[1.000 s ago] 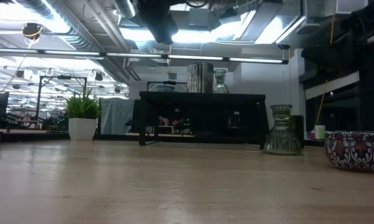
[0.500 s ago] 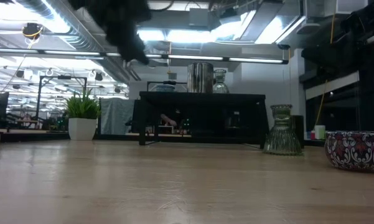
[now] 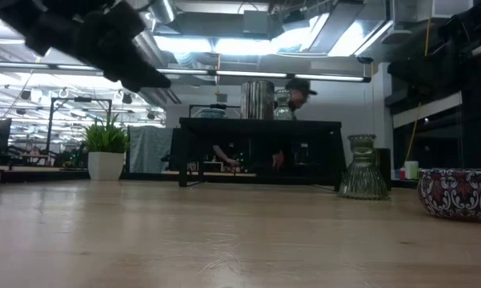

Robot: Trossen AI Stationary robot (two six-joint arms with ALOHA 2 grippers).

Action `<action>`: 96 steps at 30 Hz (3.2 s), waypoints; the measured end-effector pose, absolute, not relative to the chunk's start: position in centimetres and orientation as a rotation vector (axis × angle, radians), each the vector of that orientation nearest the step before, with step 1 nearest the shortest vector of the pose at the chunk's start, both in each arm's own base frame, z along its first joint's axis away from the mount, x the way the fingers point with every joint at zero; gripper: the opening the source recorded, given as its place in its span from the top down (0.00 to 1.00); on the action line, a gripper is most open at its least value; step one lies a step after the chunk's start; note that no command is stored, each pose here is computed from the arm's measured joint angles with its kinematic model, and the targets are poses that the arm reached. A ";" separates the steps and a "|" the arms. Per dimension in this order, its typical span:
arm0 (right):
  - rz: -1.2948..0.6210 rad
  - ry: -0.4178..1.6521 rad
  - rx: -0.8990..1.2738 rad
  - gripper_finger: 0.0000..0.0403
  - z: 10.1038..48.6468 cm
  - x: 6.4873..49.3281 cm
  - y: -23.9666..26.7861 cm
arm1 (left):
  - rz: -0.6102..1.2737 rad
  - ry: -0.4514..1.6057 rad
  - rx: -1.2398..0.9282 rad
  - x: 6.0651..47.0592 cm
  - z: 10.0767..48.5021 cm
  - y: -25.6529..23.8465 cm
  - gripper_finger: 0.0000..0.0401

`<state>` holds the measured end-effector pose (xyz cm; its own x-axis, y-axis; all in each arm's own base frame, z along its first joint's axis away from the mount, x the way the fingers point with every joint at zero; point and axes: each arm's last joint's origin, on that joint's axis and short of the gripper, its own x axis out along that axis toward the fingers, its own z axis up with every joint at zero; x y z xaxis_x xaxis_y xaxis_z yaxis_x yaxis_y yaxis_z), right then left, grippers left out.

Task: Pick & Place candle stick holders
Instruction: Adjust the green candle holder on the shelf

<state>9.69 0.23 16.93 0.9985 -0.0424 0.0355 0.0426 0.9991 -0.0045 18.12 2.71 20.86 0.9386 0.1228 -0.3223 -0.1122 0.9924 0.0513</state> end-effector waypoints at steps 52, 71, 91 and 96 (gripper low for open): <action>-0.042 -0.035 -0.005 1.00 16.9 9.7 0.2 | -0.042 0.006 0.046 10.0 16.6 0.1 1.00; -0.042 -0.035 -0.005 1.00 16.9 9.7 0.2 | 0.038 0.016 0.003 9.9 16.5 0.3 1.00; -0.042 -0.036 -0.005 1.00 16.9 9.7 0.2 | 0.038 0.016 0.003 9.9 16.5 0.3 0.98; -0.043 -0.035 -0.005 1.00 16.9 9.7 0.2 | 0.038 0.017 0.004 9.9 16.5 0.3 0.99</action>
<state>9.69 0.23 16.92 0.9985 -0.0424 0.0355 0.0426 0.9991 -0.0044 9.90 0.33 16.47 0.9991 0.0381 -0.0166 -0.0381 0.9993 0.0041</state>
